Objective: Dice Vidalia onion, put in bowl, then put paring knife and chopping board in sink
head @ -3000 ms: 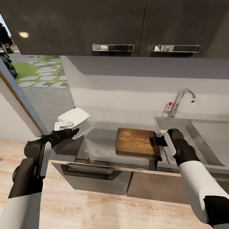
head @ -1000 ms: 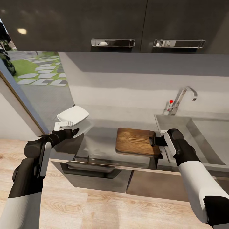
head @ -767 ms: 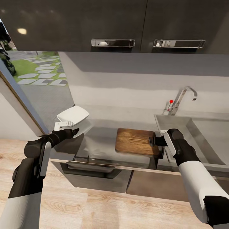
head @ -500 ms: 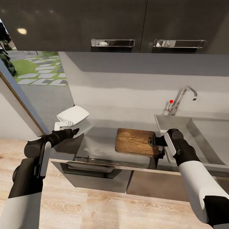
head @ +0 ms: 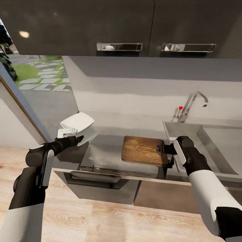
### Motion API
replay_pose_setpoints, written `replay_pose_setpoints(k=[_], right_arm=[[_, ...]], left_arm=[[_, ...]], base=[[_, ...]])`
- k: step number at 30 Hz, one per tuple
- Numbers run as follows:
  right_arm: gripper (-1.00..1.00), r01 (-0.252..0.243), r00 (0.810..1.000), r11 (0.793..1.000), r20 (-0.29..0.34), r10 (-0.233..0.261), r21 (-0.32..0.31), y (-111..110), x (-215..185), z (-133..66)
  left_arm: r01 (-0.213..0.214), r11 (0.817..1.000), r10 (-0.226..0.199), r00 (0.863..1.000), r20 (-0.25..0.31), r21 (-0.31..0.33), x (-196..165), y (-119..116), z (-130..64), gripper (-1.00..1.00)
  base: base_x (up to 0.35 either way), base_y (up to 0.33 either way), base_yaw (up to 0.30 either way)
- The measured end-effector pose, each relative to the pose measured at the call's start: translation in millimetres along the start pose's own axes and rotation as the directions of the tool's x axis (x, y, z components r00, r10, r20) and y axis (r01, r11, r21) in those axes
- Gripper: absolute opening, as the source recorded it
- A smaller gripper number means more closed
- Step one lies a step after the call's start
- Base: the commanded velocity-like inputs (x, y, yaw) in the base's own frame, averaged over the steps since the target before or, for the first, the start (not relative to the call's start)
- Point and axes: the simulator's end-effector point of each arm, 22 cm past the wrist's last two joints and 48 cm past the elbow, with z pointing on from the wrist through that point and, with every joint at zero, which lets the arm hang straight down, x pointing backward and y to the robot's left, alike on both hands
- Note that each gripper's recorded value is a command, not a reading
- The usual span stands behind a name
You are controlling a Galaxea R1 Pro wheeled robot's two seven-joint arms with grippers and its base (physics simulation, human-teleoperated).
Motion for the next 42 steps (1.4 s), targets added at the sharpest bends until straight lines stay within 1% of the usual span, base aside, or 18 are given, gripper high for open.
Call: replay_pose_setpoints(k=[5, 8, 11, 18, 25, 27, 30, 38, 39, 42], right_arm=[[1.0, 0.0, 1.0, 1.0, 0.01, 0.0, -0.001, 0.0, -3.7, -4.1], [1.0, 0.004, 0.999, 1.0, 0.042, -0.004, -0.004, 2.1, -14.7, -12.0], [1.0, 0.01, 0.994, 1.0, 0.107, -0.009, -0.008, 5.0, -36.2, -28.4], [1.0, 0.013, 0.991, 1.0, 0.135, -0.011, -0.01, 6.2, -45.1, -35.8], [1.0, 0.017, 0.982, 1.0, 0.189, -0.014, -0.014, 8.4, -59.8, -50.9], [1.0, 0.018, 0.979, 1.0, 0.205, -0.015, -0.015, 9.0, -63.6, -56.2], [1.0, 0.024, 0.969, 1.0, 0.246, -0.019, -0.017, 10.6, -67.7, -68.9], [1.0, 0.031, 0.954, 0.999, 0.299, -0.024, -0.02, 12.4, -70.2, -88.7], [1.0, 0.035, 0.948, 0.999, 0.316, -0.026, -0.022, 13.4, -69.9, -94.6], [1.0, 0.038, 0.942, 0.999, 0.333, -0.028, -0.024, 14.3, -69.6, -101.6]], left_arm=[[0.0, 1.0, 0.0, 1.0, 0.005, 0.0, -2.8, -0.4, -2.0, 1.0], [-0.001, 1.0, 0.001, 1.0, 0.006, 0.001, -3.2, -0.8, -2.5, 1.0], [-0.002, 1.0, 0.002, 1.0, 0.007, 0.001, -3.9, -1.1, -2.9, 1.0], [-0.003, 1.0, 0.003, 1.0, 0.011, 0.001, -5.2, -1.3, -3.4, 1.0], [-0.004, 1.0, 0.004, 1.0, 0.013, 0.002, -6.0, -1.6, -3.8, 1.0], [-0.004, 1.0, 0.004, 1.0, 0.015, 0.003, -6.9, -1.9, -4.6, 1.0], [-0.004, 1.0, 0.004, 1.0, 0.019, 0.003, -9.1, -2.2, -6.2, 1.0], [-0.006, 1.0, 0.006, 0.999, 0.031, 0.004, -15.7, -3.6, -11.1, 1.0], [-0.006, 1.0, 0.006, 0.999, 0.033, 0.004, -16.6, -3.7, -11.8, 1.0], [-0.007, 1.0, 0.007, 0.999, 0.038, 0.004, -19.1, -4.2, -13.7, 1.0]], base=[[0.0, 0.0, 0.0], [0.0, 0.0, 0.0], [0.0, 0.0, 0.0], [0.0, 0.0, 0.0], [0.0, 0.0, 0.0], [0.0, 0.0, 0.0], [0.0, 0.0, 0.0], [0.0, 0.0, 0.0], [0.0, 0.0, 0.0], [0.0, 0.0, 0.0]])
